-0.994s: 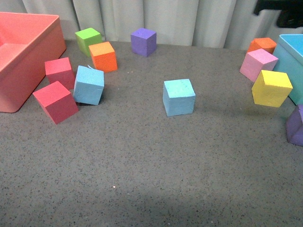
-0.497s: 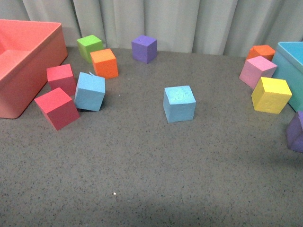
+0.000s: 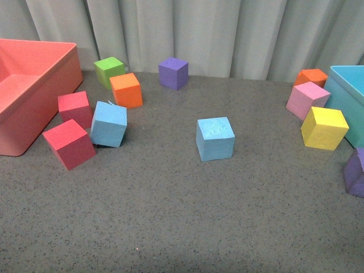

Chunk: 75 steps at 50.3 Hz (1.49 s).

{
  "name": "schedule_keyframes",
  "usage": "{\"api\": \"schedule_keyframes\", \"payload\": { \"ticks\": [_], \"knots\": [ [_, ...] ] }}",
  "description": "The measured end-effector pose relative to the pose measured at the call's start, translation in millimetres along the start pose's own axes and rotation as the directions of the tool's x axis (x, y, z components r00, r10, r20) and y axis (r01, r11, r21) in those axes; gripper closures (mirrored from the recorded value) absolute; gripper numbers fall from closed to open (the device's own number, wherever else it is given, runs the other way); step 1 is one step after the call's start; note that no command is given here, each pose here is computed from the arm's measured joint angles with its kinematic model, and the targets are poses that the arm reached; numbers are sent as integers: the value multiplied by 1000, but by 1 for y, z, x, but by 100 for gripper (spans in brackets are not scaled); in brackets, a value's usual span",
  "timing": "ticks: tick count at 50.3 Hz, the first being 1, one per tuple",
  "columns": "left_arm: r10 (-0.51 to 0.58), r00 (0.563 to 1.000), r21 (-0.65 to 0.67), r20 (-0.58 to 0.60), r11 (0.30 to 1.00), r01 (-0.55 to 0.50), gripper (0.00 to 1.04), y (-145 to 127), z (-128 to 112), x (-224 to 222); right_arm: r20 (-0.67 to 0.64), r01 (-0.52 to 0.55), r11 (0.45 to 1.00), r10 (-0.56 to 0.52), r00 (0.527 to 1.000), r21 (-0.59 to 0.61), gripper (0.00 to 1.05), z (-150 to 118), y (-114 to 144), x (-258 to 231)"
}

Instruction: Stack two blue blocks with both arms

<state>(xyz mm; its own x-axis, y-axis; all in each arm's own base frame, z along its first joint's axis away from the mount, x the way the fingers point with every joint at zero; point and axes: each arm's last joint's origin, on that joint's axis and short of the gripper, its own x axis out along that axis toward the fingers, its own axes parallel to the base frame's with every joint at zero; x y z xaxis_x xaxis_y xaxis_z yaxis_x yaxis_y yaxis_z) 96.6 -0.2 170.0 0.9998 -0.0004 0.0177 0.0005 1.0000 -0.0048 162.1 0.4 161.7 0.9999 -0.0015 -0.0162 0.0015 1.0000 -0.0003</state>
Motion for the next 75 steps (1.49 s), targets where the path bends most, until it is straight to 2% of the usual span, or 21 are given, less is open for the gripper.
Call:
{"api": "schedule_keyframes", "payload": {
  "ticks": [33,75],
  "knots": [
    [0,1000,0,0,1000,0,7,0,0,0,16,-2,1000,2,1000,0,104,4,0,-35],
    [0,1000,0,0,1000,0,7,0,0,0,21,-2,1000,2,1000,0,104,4,0,-55]
  ]
}}
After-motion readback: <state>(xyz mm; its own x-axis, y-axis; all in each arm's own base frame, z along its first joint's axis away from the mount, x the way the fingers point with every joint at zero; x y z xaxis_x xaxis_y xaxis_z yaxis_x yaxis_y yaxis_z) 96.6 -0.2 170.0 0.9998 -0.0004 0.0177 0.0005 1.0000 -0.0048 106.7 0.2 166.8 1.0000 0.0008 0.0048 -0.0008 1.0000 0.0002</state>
